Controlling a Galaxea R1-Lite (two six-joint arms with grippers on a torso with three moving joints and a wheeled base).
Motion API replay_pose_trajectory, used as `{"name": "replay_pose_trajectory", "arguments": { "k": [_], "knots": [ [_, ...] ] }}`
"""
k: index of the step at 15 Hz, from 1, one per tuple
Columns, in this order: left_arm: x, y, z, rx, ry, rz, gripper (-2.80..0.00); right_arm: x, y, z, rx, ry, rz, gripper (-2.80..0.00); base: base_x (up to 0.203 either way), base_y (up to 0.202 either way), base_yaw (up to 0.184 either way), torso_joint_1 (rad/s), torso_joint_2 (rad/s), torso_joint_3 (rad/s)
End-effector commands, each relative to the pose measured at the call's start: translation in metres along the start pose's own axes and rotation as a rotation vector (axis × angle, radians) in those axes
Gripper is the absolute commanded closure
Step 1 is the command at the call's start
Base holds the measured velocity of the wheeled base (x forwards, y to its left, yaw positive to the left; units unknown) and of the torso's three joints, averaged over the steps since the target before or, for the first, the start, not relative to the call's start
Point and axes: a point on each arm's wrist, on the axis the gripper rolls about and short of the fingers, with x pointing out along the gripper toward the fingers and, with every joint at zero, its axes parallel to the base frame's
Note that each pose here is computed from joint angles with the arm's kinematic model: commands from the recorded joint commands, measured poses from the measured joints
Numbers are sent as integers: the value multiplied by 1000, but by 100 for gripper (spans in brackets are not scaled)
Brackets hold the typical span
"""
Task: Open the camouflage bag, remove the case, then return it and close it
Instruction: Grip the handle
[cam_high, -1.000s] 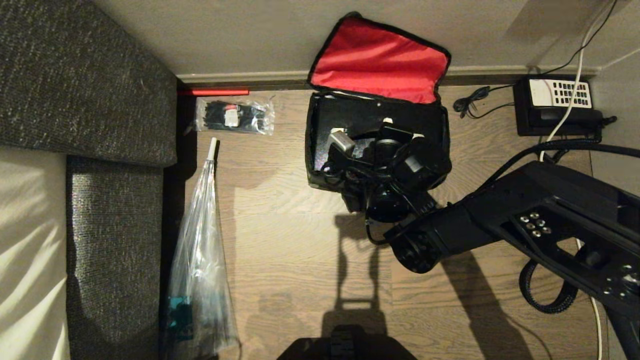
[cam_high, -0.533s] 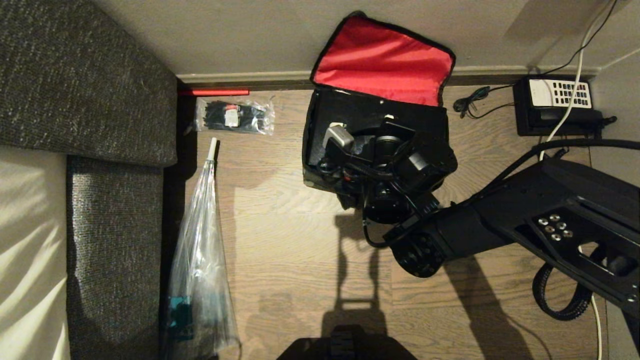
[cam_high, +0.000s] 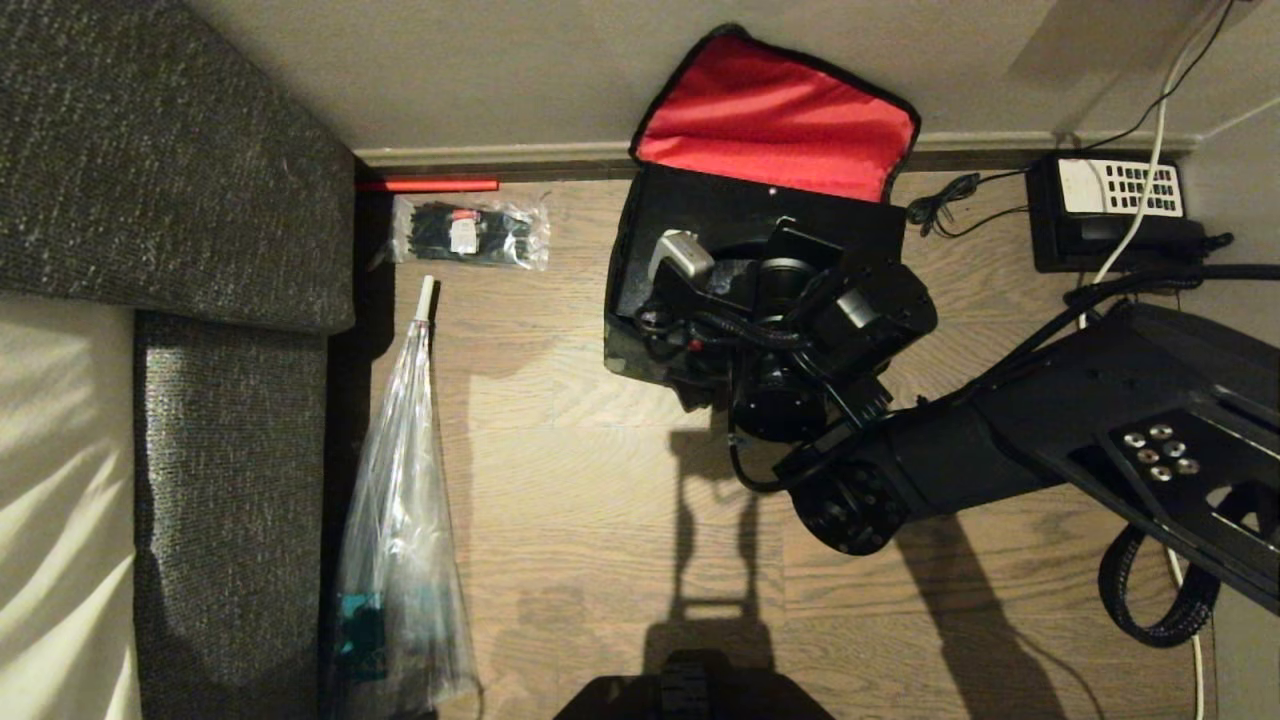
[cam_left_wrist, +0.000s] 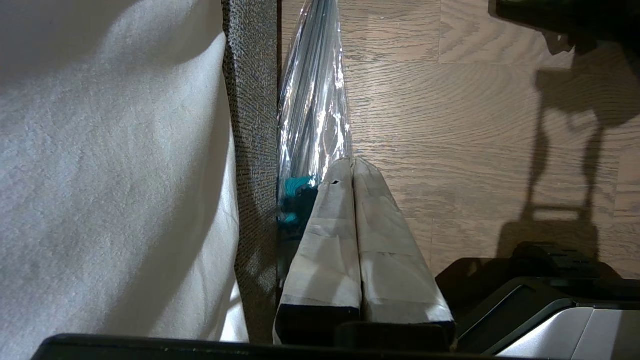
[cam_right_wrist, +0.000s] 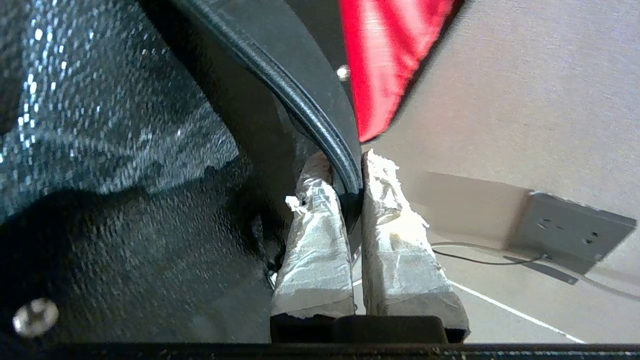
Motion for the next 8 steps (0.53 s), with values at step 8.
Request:
{"name": "replay_pose_trajectory", "arguments": {
  "k": [8],
  "knots": [
    [0, 0, 0, 0, 0, 0, 0, -2, -9, -1, 22, 26, -4, 0, 0, 0, 0, 0, 0, 0]
  ]
}}
